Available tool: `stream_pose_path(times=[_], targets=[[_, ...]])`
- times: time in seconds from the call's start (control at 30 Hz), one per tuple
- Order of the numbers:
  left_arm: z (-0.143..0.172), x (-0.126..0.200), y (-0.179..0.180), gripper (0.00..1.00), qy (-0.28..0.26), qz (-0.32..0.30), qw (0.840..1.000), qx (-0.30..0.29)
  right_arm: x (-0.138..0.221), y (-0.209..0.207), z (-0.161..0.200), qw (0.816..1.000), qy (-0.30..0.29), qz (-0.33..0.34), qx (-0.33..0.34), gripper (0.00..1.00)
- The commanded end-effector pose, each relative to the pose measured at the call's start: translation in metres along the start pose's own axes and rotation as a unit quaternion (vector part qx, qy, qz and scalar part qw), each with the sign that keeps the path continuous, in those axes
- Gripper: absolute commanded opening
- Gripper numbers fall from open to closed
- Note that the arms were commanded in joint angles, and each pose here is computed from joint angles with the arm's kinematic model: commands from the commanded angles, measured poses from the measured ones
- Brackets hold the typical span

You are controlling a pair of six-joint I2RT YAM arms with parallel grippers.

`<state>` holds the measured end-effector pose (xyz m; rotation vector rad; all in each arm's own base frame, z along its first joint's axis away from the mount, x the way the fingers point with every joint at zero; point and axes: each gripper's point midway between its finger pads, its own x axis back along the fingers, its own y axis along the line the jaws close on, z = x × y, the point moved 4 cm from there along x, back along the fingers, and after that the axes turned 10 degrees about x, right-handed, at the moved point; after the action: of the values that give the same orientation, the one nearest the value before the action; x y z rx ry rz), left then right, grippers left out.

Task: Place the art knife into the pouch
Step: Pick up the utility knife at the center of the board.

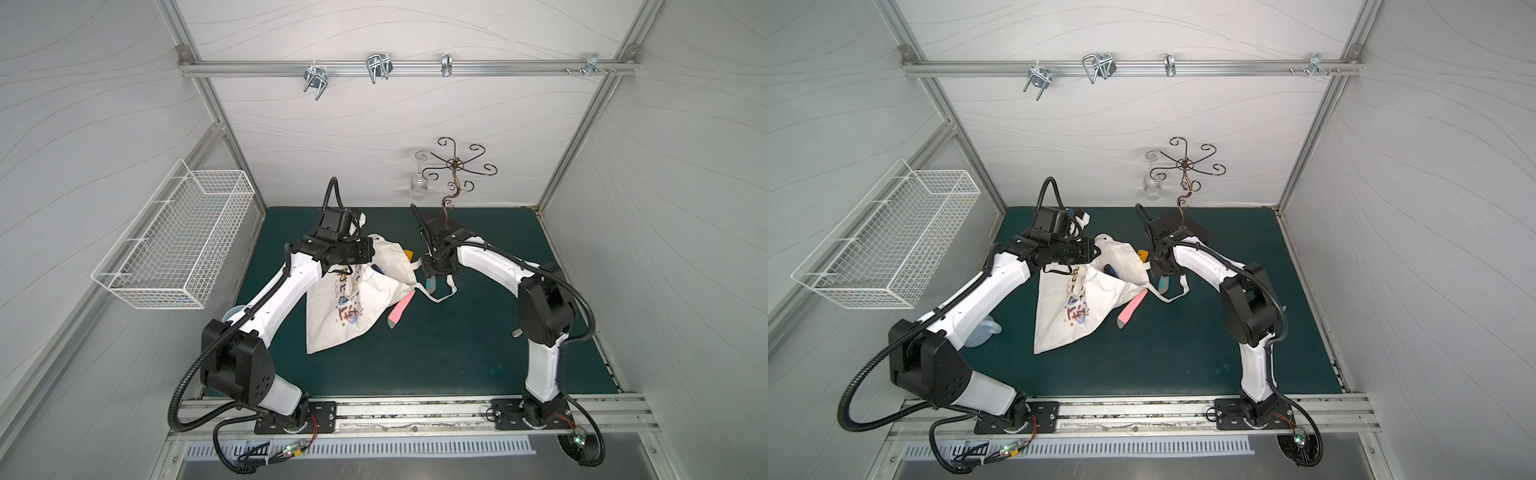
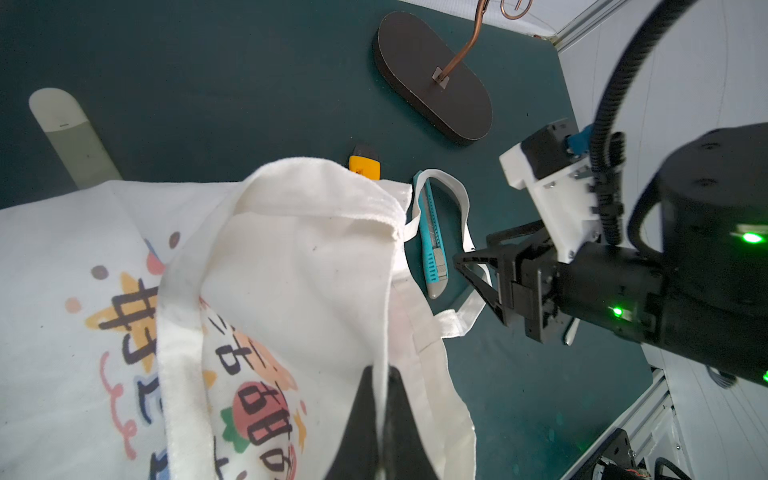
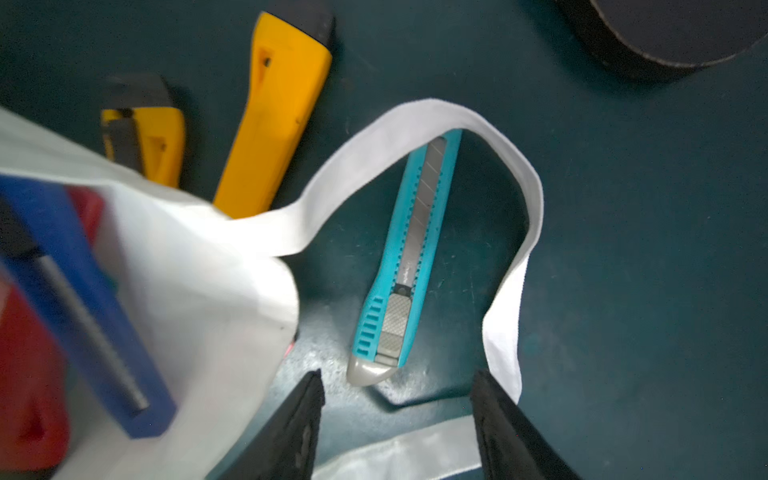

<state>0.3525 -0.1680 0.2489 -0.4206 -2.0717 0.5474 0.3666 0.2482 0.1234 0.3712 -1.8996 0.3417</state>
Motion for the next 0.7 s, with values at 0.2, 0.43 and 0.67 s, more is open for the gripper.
stream_pose_path(times=[0.2,0.43,0.67], targets=[[-0.016,0.009,-0.016,0.0,-0.032,0.029,0.999,-0.018,-0.034,-0.01,0.001,0.999,0.027,-0.001,-0.032,0.6],[-0.016,0.008,-0.016,0.0,-0.032,0.03,0.999,-0.018,-0.054,-0.009,0.002,0.998,0.016,0.006,-0.059,0.59],[-0.016,0.009,-0.018,0.0,-0.032,0.033,0.999,-0.017,-0.074,-0.003,0.008,0.997,0.007,0.024,-0.071,0.58]])
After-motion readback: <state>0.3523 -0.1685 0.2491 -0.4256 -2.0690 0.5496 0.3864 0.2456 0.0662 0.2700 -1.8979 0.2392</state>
